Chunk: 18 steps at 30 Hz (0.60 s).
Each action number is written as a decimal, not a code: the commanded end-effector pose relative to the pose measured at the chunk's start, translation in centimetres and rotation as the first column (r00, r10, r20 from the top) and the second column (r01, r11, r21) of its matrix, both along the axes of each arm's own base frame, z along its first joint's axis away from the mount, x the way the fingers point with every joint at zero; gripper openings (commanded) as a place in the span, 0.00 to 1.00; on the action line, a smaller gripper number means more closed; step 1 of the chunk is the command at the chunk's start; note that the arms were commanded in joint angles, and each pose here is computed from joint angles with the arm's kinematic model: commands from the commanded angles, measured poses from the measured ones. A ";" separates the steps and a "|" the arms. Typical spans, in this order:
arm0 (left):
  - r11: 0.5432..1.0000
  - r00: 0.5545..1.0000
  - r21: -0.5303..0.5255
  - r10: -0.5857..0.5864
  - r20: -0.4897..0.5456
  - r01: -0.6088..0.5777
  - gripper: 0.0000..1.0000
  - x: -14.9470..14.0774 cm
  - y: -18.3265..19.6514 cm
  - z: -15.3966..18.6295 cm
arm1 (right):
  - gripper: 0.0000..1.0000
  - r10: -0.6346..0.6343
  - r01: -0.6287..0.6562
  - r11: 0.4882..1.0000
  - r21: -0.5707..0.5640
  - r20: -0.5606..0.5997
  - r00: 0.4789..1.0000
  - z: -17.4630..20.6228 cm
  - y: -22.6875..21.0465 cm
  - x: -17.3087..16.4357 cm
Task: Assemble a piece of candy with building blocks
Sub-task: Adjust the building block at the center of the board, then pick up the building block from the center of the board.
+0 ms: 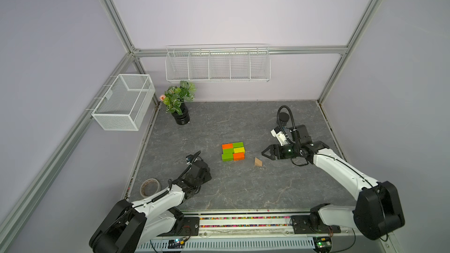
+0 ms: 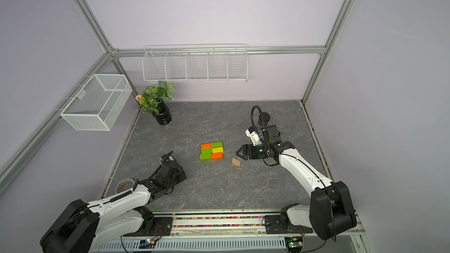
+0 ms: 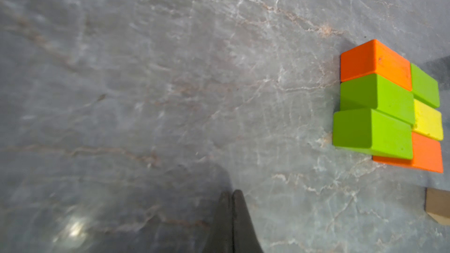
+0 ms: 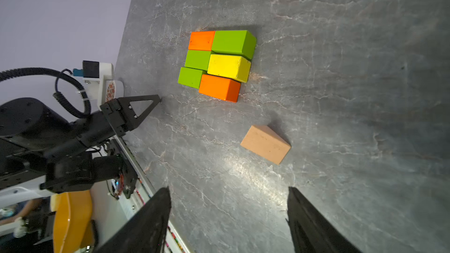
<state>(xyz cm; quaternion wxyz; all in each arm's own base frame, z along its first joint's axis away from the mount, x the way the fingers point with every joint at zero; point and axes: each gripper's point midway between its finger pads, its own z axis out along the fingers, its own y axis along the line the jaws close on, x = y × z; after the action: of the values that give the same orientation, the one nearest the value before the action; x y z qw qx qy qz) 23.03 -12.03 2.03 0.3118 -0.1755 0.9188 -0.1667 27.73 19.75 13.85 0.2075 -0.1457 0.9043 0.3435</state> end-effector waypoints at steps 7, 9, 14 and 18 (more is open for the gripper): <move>0.998 0.996 0.054 0.028 -0.088 -0.023 0.00 -2.7 2.1 -2.4 | 0.76 0.222 -0.164 0.970 -0.179 0.375 0.900 -3.9 2.7 2.5; 0.998 0.995 0.059 0.027 -0.094 -0.021 0.00 -2.7 2.1 -2.5 | 0.74 0.246 -0.184 0.963 -0.199 0.358 0.901 -5.0 3.2 3.3; 0.998 0.995 0.056 0.025 -0.095 -0.019 0.00 -2.8 2.0 -2.5 | 0.68 0.320 -0.236 0.931 -0.279 0.309 0.896 -5.9 5.0 5.2; 0.998 0.995 0.054 0.029 -0.092 -0.024 0.00 -2.7 2.1 -2.5 | 0.69 0.368 -0.270 0.911 -0.311 0.321 0.873 -6.5 6.0 5.5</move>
<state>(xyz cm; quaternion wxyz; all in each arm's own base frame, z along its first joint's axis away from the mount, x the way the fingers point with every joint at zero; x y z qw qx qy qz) 22.39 -11.50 1.94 0.3169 -0.1805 0.9151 -0.1719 33.00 25.24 7.45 0.2901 -0.3477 0.8595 0.2372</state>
